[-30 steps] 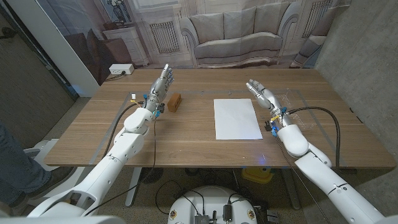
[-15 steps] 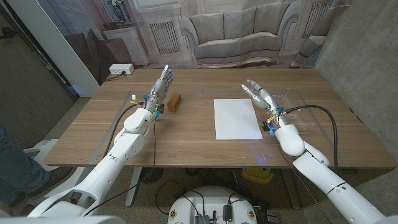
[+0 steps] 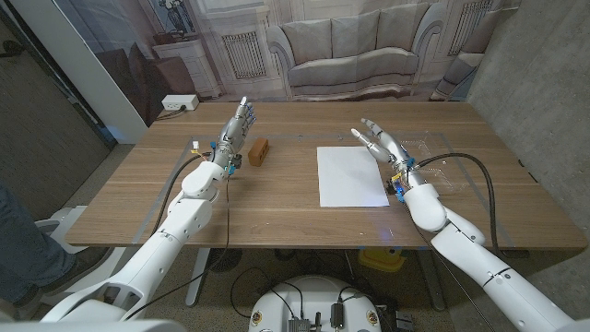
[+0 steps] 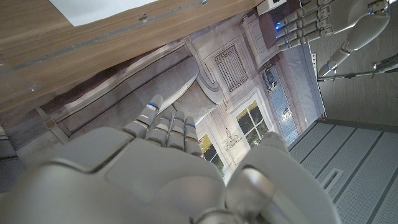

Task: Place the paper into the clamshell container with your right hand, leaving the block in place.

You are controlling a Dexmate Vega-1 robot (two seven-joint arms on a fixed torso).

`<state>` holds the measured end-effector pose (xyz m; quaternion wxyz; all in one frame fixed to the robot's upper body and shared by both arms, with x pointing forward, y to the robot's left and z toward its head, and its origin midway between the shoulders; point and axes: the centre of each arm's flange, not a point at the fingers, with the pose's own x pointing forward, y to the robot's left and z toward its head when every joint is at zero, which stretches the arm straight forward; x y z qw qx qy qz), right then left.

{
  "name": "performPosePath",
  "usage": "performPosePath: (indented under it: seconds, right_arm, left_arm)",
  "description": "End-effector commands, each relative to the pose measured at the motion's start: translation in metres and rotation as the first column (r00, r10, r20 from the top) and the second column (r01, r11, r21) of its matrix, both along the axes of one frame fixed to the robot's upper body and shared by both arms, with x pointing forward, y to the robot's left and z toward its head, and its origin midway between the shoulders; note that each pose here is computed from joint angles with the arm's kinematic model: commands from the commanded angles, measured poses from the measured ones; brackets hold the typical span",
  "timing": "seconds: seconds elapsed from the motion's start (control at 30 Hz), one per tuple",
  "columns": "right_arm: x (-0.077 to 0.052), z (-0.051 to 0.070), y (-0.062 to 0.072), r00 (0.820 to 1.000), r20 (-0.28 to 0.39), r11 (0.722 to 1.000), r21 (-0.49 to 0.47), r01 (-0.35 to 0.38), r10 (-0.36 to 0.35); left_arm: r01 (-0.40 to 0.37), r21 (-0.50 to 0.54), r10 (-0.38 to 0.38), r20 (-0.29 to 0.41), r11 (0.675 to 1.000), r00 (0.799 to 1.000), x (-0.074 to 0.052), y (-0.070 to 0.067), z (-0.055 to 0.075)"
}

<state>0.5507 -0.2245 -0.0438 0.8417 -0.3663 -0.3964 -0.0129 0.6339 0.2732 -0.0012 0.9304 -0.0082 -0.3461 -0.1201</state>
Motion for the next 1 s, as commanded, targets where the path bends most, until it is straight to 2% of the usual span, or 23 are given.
performPosePath:
  seconds: [0.03,0.57,0.8,1.0]
  right_arm:
    - [-0.0001,-0.0004,0.0077,0.998,0.014,0.995,-0.076,0.066,-0.065]
    - [0.0000,0.0010,0.0134,0.991,0.000,0.979,-0.157,0.132,-0.134]
    - [0.0057,0.0019,0.0126,0.985,-0.029,0.968,-0.197,0.158,-0.167]
    - [0.0074,0.0008,0.0154,0.980,-0.026,0.957,-0.225,0.184,-0.195]
  left_arm:
    - [-0.002,-0.001,0.002,0.002,1.000,1.000,-0.0012,0.0017,-0.0012]
    - [-0.005,-0.006,0.005,0.001,1.000,1.000,-0.0033,0.0025,-0.0026]
    - [-0.006,-0.003,0.006,-0.006,1.000,1.000,-0.0025,0.0032,-0.0039]
    - [-0.003,0.000,0.003,-0.010,1.000,1.000,-0.0010,0.0024,-0.0041]
